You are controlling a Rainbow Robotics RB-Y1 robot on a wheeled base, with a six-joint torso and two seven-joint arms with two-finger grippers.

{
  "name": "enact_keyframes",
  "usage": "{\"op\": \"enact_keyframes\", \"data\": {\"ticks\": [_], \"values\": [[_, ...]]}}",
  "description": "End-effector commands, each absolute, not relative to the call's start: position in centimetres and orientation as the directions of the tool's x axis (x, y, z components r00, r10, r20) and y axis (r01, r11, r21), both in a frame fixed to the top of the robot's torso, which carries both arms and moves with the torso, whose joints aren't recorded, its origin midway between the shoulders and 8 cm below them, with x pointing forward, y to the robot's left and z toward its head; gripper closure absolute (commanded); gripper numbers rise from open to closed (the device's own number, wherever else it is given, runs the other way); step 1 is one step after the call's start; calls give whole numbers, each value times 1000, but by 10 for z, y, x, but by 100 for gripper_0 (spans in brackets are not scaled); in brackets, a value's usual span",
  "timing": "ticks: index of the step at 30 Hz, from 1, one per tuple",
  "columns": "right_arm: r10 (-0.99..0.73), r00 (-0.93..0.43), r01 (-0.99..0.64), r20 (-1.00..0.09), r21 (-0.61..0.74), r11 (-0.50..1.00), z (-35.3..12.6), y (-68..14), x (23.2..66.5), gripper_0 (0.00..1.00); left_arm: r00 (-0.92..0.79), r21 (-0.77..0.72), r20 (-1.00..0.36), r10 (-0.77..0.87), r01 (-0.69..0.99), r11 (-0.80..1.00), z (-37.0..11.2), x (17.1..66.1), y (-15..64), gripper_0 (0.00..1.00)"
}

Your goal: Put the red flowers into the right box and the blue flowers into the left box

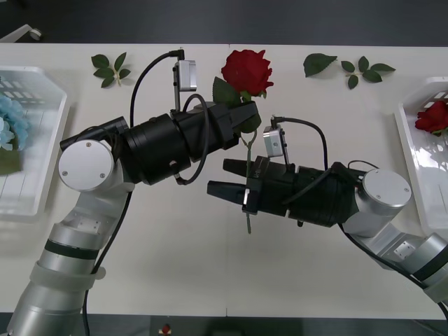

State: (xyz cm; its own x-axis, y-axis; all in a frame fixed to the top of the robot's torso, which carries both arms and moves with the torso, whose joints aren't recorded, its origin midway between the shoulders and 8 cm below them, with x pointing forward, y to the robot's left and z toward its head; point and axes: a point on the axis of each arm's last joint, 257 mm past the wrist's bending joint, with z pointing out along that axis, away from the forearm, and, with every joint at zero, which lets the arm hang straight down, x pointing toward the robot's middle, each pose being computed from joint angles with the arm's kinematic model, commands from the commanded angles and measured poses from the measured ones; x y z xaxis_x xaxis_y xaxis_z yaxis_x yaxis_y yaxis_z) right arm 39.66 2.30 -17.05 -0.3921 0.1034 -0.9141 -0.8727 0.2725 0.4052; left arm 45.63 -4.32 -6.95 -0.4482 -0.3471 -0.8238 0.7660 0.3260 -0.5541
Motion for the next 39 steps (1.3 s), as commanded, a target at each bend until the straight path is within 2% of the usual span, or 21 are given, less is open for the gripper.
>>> {"op": "enact_keyframes", "data": {"ticks": [1,2,3,4,10,11,14,17,20,25,31,34,39], "values": [[109,-349,-890,-931,365,271,-155,27,398,65,-448,-557,-816,-365,778,291,-44,454,-50,100],[109,-354,-887,-929,370,275,-157,26,398,73,-448,-557,-816,-365,778,291,-44,454,-50,100],[108,-359,-885,-927,375,275,-158,28,398,93,-448,-558,-815,-367,777,291,-44,454,-49,100],[110,-359,-884,-927,376,278,-158,28,399,100,-449,-559,-814,-368,776,292,-44,455,-48,100],[108,-370,-877,-923,385,288,-163,28,399,100,-449,-560,-814,-370,776,291,-43,455,-48,100],[109,-370,-877,-923,385,288,-162,28,399,100,-448,-560,-814,-370,775,293,-43,455,-46,90],[109,-372,-876,-922,388,287,-162,28,399,100,-444,-556,-818,-366,773,304,-45,458,-40,47],[107,-372,-876,-922,387,290,-163,27,399,100,-451,-561,-815,-363,771,302,-46,458,-33,29],[103,-371,-876,-923,385,291,-164,26,399,100,-467,-574,-807,-362,766,290,-48,456,-22,18],[102,-372,-875,-922,386,292,-165,26,399,100,-517,-610,-782,-348,751,254,-56,445,8,8],[95,-370,-876,-924,381,297,-166,23,400,100,-566,-629,-776,-279,731,265,-70,425,66,8],[75,-361,-878,-930,365,309,-168,15,403,100,-566,-601,-798,-205,730,324,-79,419,104,8],[-51,-296,-896,-954,259,360,-166,-25,424,100,-557,-496,-830,-29,713,496,-102,417,180,8]]}}
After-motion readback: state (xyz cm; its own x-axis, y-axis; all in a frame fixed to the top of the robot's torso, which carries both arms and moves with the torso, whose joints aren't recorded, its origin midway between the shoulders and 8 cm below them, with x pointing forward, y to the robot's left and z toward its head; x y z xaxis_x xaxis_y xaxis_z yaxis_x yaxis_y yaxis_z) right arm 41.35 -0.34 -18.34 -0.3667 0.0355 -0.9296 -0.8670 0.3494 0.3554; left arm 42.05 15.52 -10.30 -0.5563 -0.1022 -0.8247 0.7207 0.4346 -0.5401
